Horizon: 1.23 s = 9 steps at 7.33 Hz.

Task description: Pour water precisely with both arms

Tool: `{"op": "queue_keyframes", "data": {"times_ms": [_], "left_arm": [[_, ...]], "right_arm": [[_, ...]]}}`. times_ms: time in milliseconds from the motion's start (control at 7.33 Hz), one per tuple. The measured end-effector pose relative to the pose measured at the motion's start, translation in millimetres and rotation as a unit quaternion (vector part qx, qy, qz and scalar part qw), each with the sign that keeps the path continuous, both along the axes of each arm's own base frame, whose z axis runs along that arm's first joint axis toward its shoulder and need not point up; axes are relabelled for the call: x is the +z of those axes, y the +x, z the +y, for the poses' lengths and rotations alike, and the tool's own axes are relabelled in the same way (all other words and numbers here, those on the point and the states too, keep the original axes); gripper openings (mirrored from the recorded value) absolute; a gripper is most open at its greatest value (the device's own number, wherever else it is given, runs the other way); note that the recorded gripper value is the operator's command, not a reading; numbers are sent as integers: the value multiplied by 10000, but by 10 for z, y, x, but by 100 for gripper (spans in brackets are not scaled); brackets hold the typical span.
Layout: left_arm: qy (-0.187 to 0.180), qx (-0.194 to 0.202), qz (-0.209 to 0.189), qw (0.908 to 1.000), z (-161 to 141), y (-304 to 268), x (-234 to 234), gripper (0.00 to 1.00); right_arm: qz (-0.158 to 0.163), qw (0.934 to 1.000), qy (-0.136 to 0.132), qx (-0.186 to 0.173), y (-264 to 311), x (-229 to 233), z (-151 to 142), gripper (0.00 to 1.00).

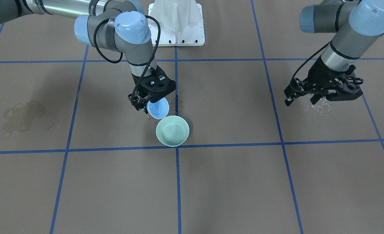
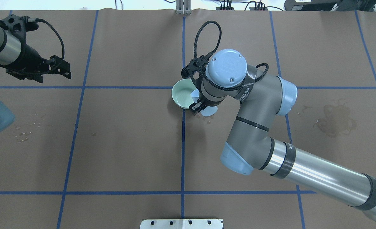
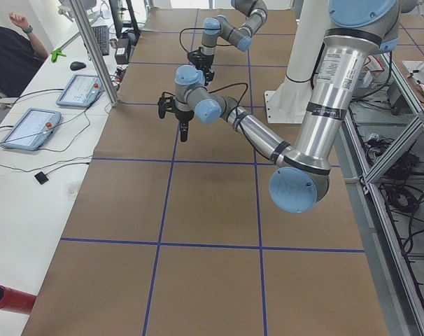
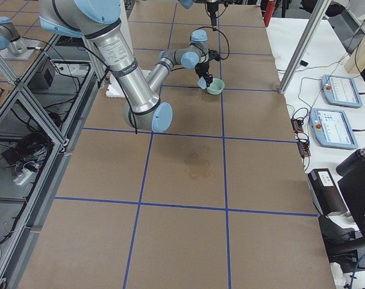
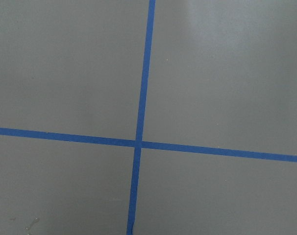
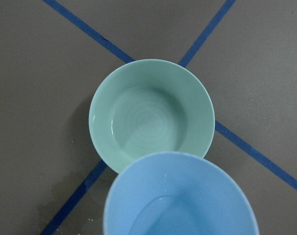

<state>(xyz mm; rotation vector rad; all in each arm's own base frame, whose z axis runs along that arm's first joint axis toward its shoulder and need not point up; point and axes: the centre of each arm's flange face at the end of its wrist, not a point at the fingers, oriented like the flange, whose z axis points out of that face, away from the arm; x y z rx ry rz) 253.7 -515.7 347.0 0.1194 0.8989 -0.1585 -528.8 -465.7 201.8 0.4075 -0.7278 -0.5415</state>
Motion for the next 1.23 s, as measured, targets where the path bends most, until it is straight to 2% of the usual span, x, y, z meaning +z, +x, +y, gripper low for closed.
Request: {"op": "queue_keyframes", "data": {"times_ms": [546, 819, 1228], "left_arm": [[-8, -4, -11, 10000, 5, -5, 17, 100], [-16, -11, -20, 10000, 11, -14, 31, 100], [-15, -14, -22, 10000, 17, -21, 35, 100]], "right_arm": [[481, 9979, -326, -295, -255, 3, -144, 0], [840, 9943, -388, -527, -381, -179, -220, 0], [1198, 9891, -456, -726, -475, -199, -283, 0]]}}
